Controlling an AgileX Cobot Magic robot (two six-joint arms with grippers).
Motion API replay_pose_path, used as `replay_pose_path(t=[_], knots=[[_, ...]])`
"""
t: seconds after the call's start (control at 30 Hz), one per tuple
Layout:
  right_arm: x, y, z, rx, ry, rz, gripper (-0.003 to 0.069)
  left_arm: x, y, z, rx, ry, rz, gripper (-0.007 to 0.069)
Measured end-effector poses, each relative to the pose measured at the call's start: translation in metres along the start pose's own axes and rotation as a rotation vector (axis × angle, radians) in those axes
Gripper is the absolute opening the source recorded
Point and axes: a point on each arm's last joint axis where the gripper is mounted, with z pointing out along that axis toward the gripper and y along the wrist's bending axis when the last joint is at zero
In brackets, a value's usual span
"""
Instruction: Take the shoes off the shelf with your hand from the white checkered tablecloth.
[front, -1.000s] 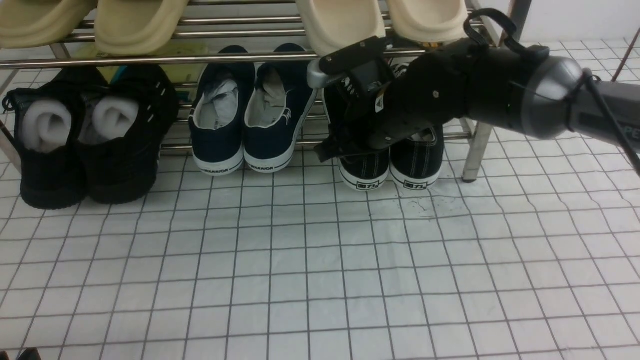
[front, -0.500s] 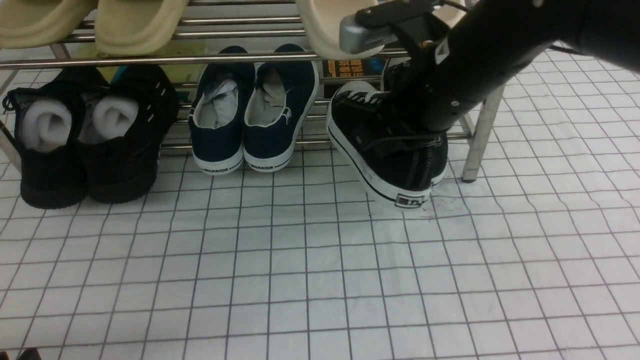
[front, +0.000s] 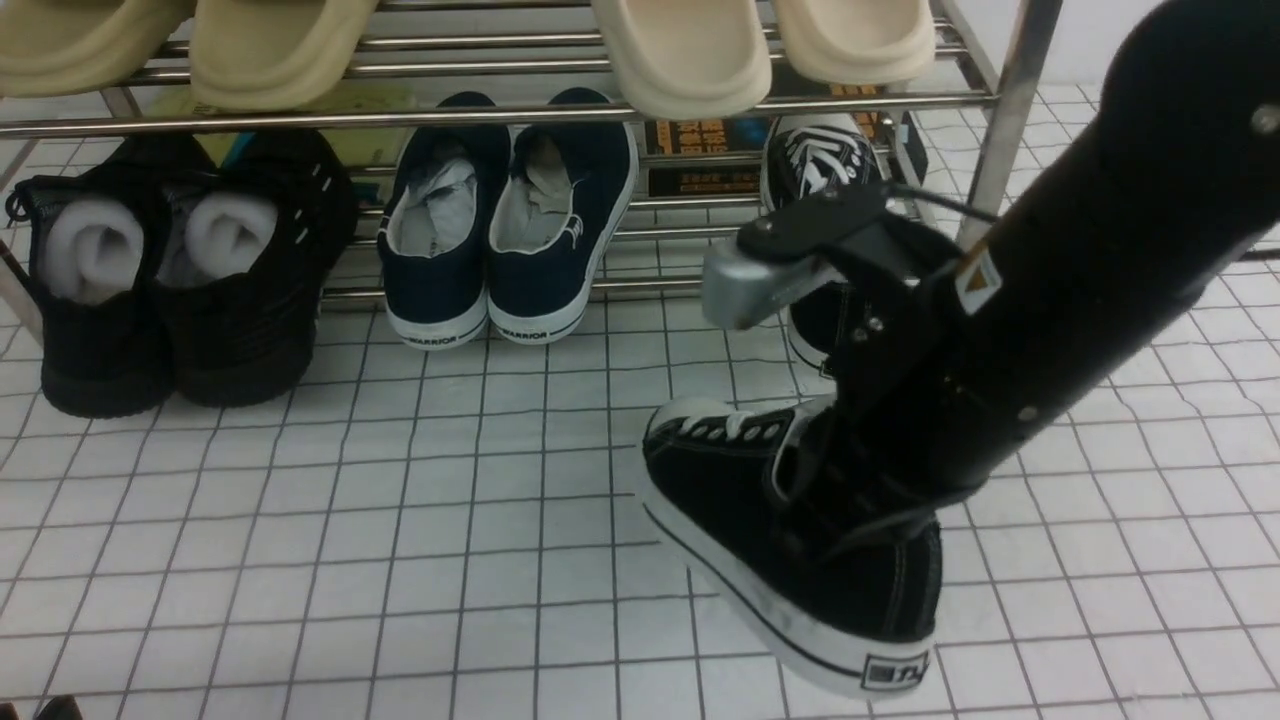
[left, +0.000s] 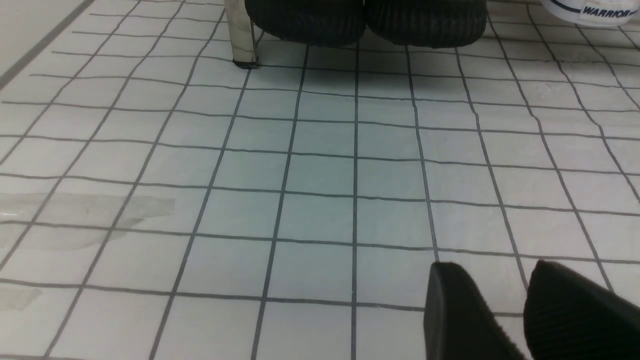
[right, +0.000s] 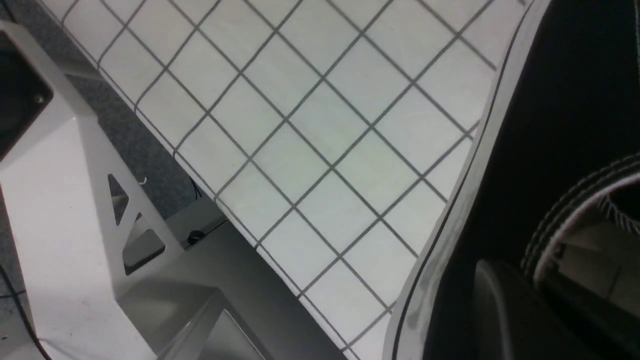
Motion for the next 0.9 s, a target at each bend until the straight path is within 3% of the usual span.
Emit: replay_pose_path(t=[0.33, 0.7, 0.83, 0.9], knots=[[-0.014, -0.013, 0.03, 0.078, -0.087, -0.021, 0.0007, 0.0, 0.0, 0.0, 0.0, 0.0, 0.0, 0.024], [-0.019, -0.028, 0.077, 0.082, -0.03, 0.121, 0.0025, 0.0, 0.0, 0.0, 0.0, 0.0, 0.0, 0.024], [-0.02, -0.028, 0.083, 0.073, -0.031, 0.173, 0.0077, 0.0, 0.0, 0.0, 0.0, 0.0, 0.0, 0.024], [-0.023, -0.027, 0.083, 0.063, -0.056, 0.186, 0.0163, 0.0, 0.0, 0.0, 0.0, 0.0, 0.0, 0.024]])
